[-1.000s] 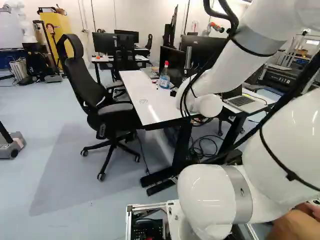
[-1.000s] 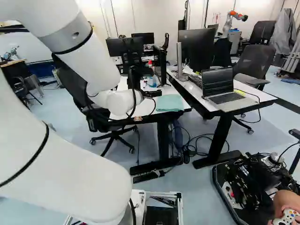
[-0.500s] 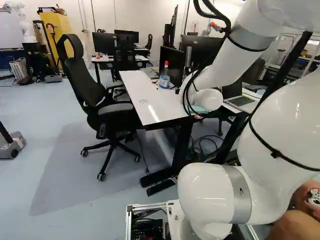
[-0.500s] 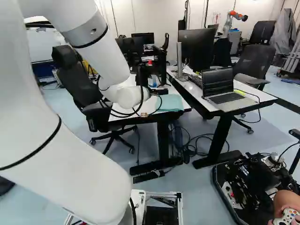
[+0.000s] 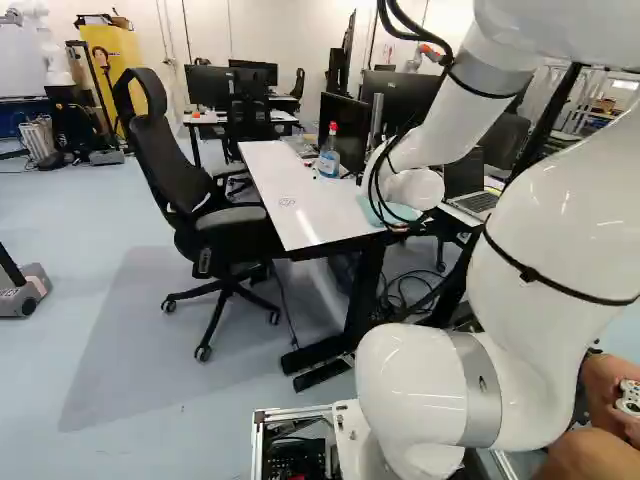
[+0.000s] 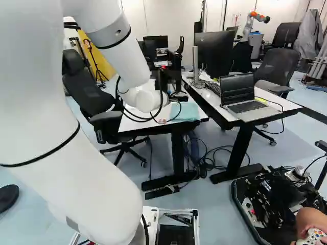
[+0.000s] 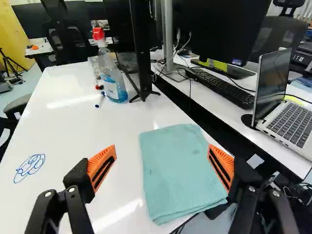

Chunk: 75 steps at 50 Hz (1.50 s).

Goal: Clean the table with the green towel

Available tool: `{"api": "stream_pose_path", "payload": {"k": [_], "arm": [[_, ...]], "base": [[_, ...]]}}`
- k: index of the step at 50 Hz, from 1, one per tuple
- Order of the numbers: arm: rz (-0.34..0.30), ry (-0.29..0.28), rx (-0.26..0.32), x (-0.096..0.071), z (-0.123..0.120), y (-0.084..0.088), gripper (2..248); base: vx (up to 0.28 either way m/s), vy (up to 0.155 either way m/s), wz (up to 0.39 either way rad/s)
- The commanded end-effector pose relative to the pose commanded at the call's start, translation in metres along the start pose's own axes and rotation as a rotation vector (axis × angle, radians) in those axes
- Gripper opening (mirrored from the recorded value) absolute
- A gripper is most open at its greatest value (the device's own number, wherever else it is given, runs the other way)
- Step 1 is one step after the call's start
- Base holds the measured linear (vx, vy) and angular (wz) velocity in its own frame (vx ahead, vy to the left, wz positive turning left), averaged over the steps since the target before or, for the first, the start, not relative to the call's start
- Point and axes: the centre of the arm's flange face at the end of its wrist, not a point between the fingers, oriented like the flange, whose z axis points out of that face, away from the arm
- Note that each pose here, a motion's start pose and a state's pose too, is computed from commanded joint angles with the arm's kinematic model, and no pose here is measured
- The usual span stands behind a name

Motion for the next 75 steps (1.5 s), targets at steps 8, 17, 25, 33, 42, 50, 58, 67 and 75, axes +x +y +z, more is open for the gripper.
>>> {"api": "stream_pose_path", "payload": {"k": [8, 17, 25, 33, 42, 50, 58, 67, 75], "arm": [[0.003, -0.025, -0.007, 0.002, 0.011, 0.003, 247], [0.006, -0.055, -0.014, 0.004, 0.023, 0.007, 247], [0.009, -0.081, -0.021, 0.006, 0.034, 0.011, 247], [0.012, -0.107, -0.026, 0.008, 0.045, 0.014, 247], [0.015, -0.136, -0.030, 0.009, 0.055, 0.016, 247], [0.016, -0.161, -0.032, 0.010, 0.063, 0.018, 247], [0.017, -0.186, -0.033, 0.010, 0.071, 0.019, 247], [0.019, -0.214, -0.034, 0.011, 0.080, 0.020, 247], [0.020, -0.223, -0.036, 0.012, 0.087, 0.021, 247]], "base": [[0.000, 0.000, 0.000], [0.000, 0.000, 0.000], [0.000, 0.000, 0.000], [0.000, 0.000, 0.000], [0.000, 0.000, 0.000], [0.000, 0.000, 0.000], [0.000, 0.000, 0.000], [0.000, 0.000, 0.000], [0.000, 0.000, 0.000]]}}
